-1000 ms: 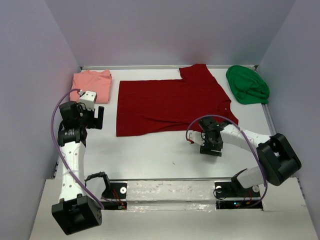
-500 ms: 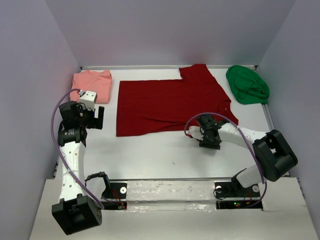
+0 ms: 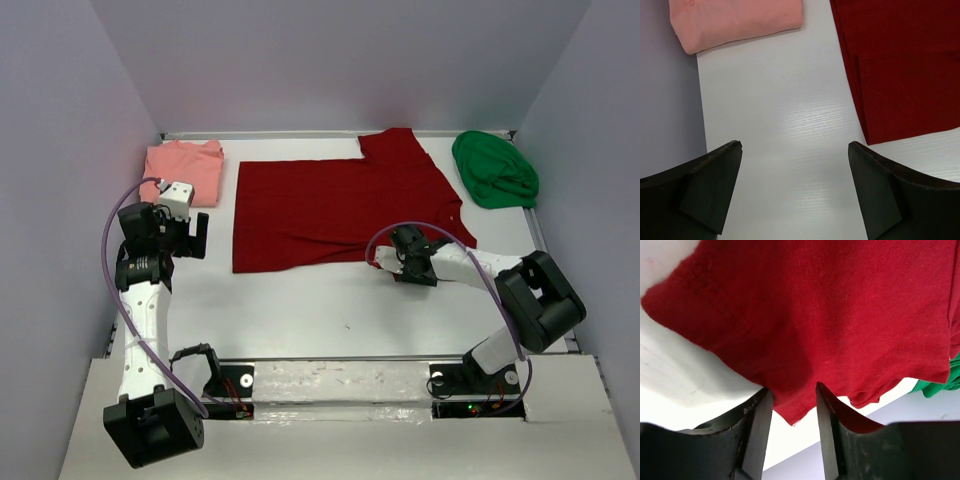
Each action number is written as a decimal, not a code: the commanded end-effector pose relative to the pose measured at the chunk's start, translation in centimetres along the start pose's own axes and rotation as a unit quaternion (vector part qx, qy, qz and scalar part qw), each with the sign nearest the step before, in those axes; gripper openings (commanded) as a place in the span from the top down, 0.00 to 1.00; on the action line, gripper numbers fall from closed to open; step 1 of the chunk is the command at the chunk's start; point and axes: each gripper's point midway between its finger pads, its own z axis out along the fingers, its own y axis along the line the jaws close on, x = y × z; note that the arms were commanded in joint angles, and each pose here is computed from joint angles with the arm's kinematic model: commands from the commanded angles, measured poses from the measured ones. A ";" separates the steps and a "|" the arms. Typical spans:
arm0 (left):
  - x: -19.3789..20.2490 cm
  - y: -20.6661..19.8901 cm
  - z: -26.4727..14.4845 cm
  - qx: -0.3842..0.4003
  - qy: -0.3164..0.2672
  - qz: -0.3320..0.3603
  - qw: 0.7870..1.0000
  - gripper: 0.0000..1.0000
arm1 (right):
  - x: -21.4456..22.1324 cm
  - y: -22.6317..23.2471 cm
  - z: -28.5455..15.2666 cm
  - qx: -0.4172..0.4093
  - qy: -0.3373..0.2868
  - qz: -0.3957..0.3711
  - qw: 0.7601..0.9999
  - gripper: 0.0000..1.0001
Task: Fold and stack the t-shirts
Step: Fold the flattened tshirt in 1/3 of the way
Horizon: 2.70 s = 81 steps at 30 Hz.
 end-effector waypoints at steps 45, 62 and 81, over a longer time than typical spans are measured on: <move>-1.3 -1.0 0.1 0.038 -0.017 0.004 0.999 0.04 | -5.2 -10.0 -4.6 0.127 -0.057 0.061 0.988 1.00; -1.1 -1.2 0.6 0.049 -0.011 0.003 0.999 0.04 | -5.0 -18.0 -3.0 0.220 -0.039 0.090 0.971 1.00; -0.4 -1.2 1.3 0.053 0.005 0.002 0.999 0.04 | -7.5 -22.2 0.9 0.226 -0.038 0.086 0.970 1.00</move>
